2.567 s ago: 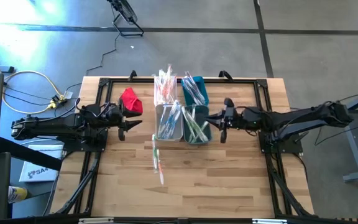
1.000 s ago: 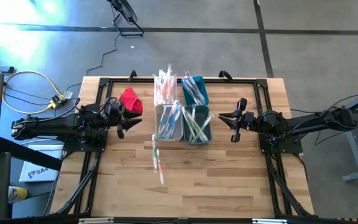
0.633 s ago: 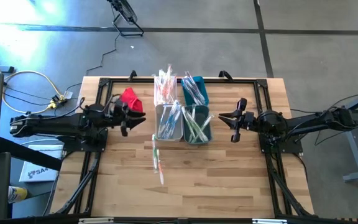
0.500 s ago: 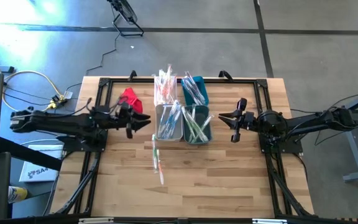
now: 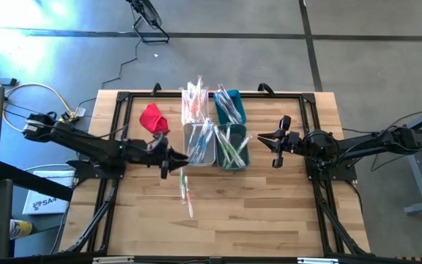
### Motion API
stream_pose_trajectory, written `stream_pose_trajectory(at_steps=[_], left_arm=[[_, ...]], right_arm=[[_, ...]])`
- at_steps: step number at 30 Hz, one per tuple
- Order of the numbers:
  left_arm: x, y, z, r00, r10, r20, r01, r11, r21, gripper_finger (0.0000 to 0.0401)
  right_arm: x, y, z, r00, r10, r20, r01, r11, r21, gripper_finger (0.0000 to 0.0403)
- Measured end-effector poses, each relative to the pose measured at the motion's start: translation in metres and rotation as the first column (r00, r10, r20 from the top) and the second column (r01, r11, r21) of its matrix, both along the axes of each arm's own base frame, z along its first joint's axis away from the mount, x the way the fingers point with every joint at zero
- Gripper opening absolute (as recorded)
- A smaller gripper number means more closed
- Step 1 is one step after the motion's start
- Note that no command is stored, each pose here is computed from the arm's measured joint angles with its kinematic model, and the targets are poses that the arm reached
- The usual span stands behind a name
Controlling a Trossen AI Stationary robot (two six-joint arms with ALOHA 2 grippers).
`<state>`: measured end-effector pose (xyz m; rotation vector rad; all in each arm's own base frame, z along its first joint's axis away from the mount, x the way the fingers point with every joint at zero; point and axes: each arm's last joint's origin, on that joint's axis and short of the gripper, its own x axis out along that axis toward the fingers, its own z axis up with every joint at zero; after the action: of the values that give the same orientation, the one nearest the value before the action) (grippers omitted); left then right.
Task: Pick & Place Toothbrushes
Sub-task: Put the green toothbrush into the blue bin
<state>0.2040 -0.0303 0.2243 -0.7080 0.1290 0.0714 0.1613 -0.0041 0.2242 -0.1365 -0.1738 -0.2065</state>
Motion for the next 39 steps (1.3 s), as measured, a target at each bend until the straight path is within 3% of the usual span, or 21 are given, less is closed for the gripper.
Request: stream_pose_trajectory(at_steps=[6,10,16,19,29,35,39], left_arm=[[0.020,-0.025,0.005,0.996,-0.075,-0.042,0.073,0.996,-0.044,0.0159],[0.031,-0.040,0.003,0.979,-0.099,-0.180,0.073,0.987,-0.145,0.0159],[0.048,-0.062,0.001,0.896,-0.083,-0.436,-0.062,0.949,-0.310,0.0159],[0.054,-0.070,0.001,0.842,-0.070,-0.535,-0.142,0.928,-0.346,0.0159],[0.065,-0.078,-0.016,0.648,-0.014,-0.761,-0.269,0.931,-0.246,0.0159],[0.063,-0.077,-0.037,0.532,0.052,-0.845,-0.413,0.888,-0.205,0.0159],[0.064,-0.078,-0.047,0.488,0.077,-0.870,-0.457,0.871,-0.179,0.0159]], right_arm=[[0.000,0.000,0.000,1.000,0.001,0.001,-0.001,1.000,0.002,0.0035],[0.000,0.000,0.000,1.000,0.003,0.000,-0.003,1.000,0.011,0.0035],[0.000,0.000,0.000,1.000,0.003,0.001,-0.004,1.000,0.014,0.0035],[0.000,0.000,0.000,1.000,0.004,0.000,-0.004,1.000,0.015,0.0035],[0.000,0.000,-0.001,1.000,0.013,0.004,-0.013,0.998,0.063,0.0035],[0.000,0.000,-0.001,1.000,0.017,0.002,-0.017,0.996,0.082,0.0035],[0.001,0.000,-0.002,1.000,0.017,-0.009,-0.016,0.996,0.083,0.0035]])
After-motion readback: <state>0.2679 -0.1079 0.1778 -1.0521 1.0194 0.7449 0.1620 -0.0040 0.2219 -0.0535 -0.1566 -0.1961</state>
